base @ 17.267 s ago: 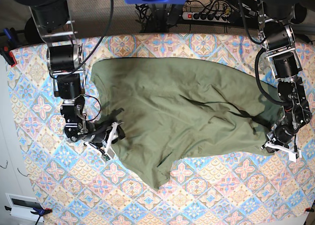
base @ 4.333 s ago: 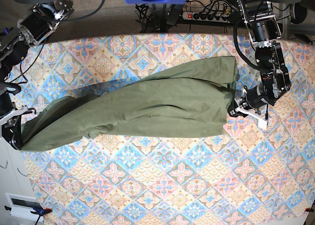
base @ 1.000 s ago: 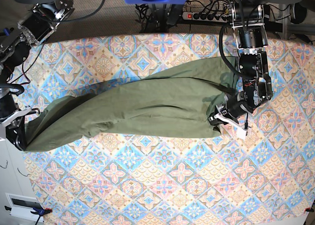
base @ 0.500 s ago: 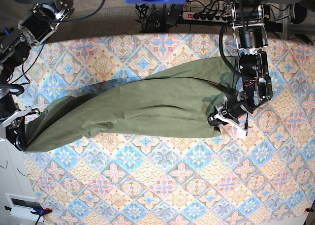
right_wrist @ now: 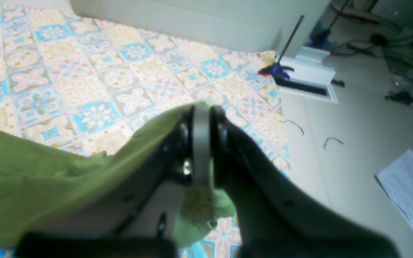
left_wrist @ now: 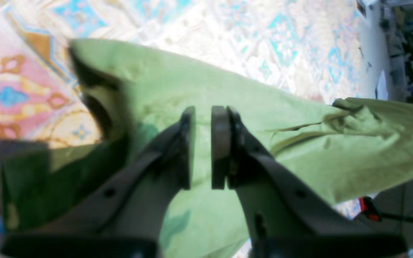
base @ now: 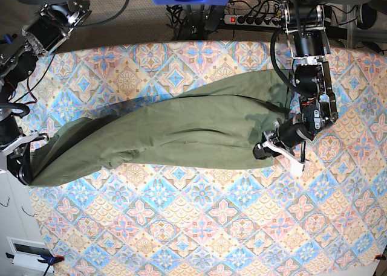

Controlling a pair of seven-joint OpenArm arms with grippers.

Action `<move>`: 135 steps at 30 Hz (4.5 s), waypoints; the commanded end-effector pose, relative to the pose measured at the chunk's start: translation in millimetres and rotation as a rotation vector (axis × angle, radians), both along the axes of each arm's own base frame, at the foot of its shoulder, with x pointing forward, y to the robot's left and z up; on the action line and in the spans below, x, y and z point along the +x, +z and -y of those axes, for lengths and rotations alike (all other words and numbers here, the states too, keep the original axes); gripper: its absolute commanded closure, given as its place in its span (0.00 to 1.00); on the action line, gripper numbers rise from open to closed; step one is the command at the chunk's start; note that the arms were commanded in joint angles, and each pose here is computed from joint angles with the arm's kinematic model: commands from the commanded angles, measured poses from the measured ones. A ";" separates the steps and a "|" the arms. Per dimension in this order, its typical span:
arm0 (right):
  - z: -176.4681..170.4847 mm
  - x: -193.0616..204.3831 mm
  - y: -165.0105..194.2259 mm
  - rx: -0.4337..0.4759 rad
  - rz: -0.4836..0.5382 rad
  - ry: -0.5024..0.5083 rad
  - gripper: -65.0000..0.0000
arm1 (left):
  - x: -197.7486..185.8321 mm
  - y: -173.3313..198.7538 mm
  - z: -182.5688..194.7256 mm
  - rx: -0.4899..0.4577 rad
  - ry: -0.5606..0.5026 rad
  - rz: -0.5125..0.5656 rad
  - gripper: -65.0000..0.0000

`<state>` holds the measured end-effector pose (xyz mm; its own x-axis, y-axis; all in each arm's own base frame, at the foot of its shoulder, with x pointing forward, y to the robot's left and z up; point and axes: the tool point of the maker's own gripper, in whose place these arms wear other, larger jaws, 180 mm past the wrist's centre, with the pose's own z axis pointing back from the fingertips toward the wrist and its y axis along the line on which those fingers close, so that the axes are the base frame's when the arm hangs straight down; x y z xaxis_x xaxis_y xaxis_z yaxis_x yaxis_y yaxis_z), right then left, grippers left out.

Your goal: Layout the t-shirt on the table in an organized manner, then fold the t-shirt properly

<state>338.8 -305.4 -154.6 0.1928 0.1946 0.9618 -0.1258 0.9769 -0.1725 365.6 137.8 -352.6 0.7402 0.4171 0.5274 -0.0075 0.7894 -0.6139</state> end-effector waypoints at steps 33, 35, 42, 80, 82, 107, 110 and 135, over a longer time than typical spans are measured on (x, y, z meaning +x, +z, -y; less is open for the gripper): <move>1.1 1.2 20.7 -0.016 0.066 0.008 0.99 | 14.6 -29.4 -74.6 0.028 0.212 -0.091 0.63; 1.1 1.2 20.7 -0.016 0.066 0.008 0.99 | 13.5 -30.8 -69.8 0.030 0.196 -0.095 0.63; 0.6 2.0 22.1 -0.016 0.070 0.009 0.99 | 15.6 -28.4 -45.8 -0.017 0.139 -0.086 0.87; 70.5 -37.7 72.0 -0.033 0.202 -0.166 0.99 | -12.2 186.4 -108.0 0.055 0.209 0.555 1.00; 69.9 -38.1 70.6 -0.032 0.198 -0.163 0.99 | -8.5 165.6 -114.4 0.027 0.228 0.493 1.00; 30.3 -17.1 42.5 0.030 0.148 -0.061 0.99 | 75.3 -19.1 106.2 -0.302 -0.021 -0.031 0.48; 30.2 -17.1 42.8 0.031 0.149 -0.061 0.99 | 73.2 -22.1 105.9 -0.302 -0.017 -0.037 0.51; 30.0 -16.1 44.5 0.032 0.155 -0.059 0.99 | 65.5 -41.4 103.2 -0.209 -0.008 -0.035 0.39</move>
